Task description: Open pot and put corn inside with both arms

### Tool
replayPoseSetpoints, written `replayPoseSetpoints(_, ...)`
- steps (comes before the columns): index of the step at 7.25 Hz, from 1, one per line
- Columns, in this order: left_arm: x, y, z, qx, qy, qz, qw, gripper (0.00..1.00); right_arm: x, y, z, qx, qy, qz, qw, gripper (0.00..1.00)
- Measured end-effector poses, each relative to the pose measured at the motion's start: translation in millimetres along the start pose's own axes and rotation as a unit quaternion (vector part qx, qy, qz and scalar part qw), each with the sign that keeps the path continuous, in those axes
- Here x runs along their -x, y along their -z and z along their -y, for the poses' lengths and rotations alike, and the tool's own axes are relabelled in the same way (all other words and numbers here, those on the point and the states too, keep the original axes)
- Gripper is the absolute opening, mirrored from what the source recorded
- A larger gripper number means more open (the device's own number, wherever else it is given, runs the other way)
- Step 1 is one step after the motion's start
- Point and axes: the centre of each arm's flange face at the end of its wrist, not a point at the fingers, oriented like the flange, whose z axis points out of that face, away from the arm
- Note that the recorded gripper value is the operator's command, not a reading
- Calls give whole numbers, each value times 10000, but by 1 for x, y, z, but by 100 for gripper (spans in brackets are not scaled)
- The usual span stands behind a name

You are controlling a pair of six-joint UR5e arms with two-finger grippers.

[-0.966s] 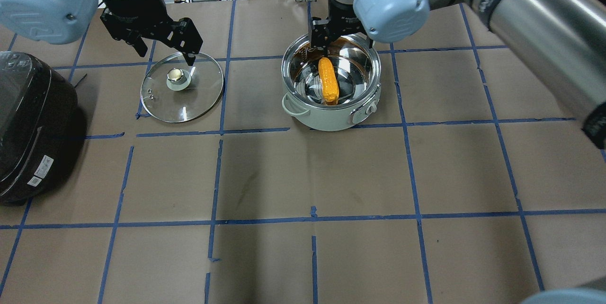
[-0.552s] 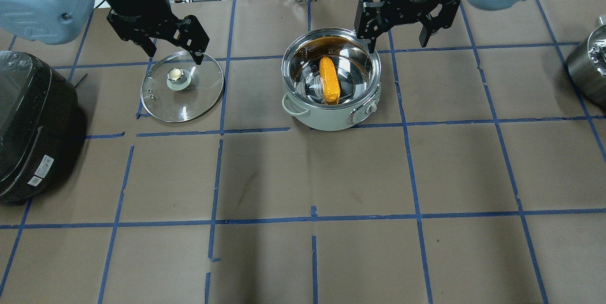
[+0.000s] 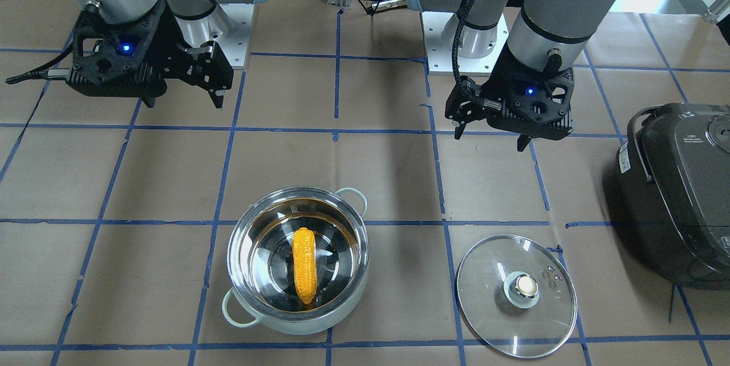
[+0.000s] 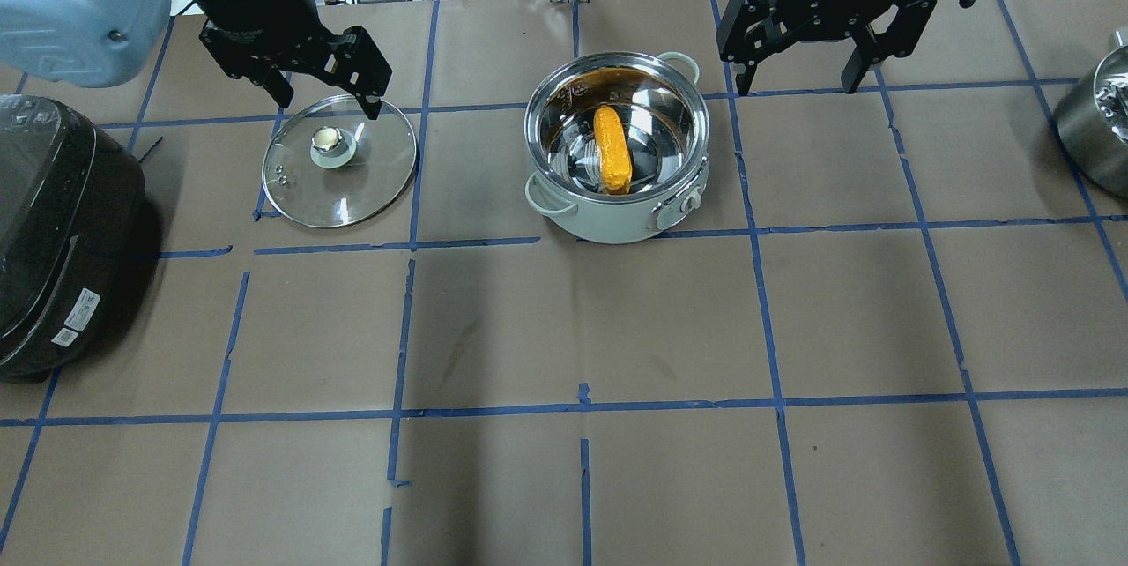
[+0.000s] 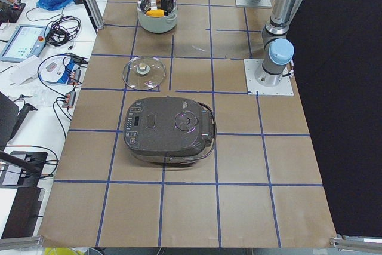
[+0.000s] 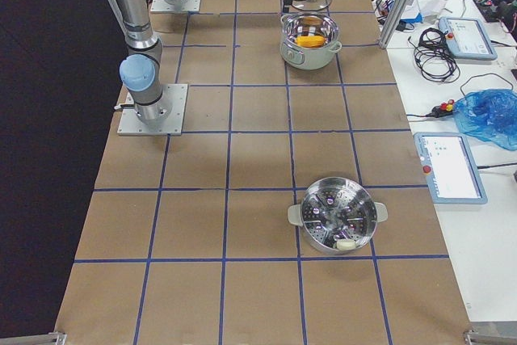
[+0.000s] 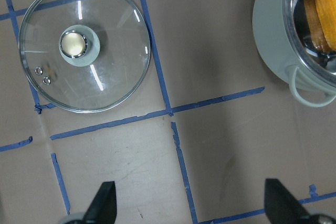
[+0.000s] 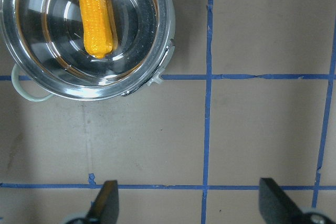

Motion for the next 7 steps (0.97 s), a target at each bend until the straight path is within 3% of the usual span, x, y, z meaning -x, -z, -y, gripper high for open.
replayPoseSetpoints(3,7,3,-3,0,602,126,9981,100,0,0,0,-22,20,-1,10000,100)
replayPoseSetpoints(7,12,1,-3,15,735,256,9970,100,1,0,0,-18,36,33,10000,100)
